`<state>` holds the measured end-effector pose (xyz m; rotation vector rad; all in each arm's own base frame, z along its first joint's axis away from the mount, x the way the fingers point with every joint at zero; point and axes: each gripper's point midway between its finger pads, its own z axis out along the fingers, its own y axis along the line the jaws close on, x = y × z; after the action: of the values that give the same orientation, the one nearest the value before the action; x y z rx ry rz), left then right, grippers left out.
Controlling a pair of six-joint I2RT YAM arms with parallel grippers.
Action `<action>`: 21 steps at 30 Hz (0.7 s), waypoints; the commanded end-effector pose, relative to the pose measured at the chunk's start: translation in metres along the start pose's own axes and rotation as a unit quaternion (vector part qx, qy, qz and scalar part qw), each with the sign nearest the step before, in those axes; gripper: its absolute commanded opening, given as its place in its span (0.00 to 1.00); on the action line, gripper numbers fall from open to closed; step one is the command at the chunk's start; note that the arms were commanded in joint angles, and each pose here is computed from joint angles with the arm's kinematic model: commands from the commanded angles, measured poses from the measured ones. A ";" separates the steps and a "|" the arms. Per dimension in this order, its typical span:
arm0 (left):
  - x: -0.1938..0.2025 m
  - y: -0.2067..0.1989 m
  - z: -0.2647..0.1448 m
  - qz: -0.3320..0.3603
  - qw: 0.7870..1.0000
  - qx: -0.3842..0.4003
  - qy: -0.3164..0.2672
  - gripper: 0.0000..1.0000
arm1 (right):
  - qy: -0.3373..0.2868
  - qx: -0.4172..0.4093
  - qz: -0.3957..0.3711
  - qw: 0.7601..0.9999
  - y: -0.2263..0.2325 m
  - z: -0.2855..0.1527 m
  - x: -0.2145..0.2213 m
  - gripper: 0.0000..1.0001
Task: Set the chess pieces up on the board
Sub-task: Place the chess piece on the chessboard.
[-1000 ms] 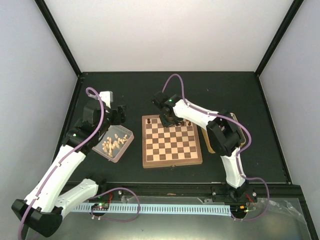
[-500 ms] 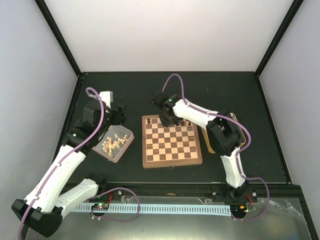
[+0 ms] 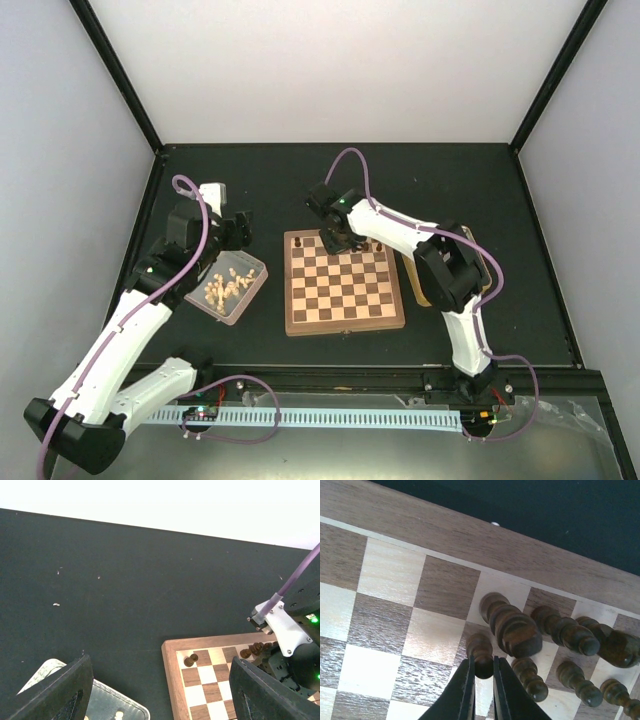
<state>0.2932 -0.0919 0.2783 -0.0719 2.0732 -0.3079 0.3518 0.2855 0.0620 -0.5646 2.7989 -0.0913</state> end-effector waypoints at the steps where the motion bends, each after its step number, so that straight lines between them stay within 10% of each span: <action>1: -0.005 0.000 0.001 -0.006 1.000 0.003 -0.011 0.76 | 0.003 -0.003 0.002 1.000 -0.006 -0.009 0.006 0.09; 21: -0.005 -0.001 0.002 -0.007 1.000 0.004 -0.010 0.76 | -0.037 -0.023 0.013 0.999 -0.003 -0.029 -0.011 0.24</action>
<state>0.2932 -0.0915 0.2758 -0.0735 2.0787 -0.3074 0.3461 0.2853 0.0634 -0.5782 2.8114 -0.0563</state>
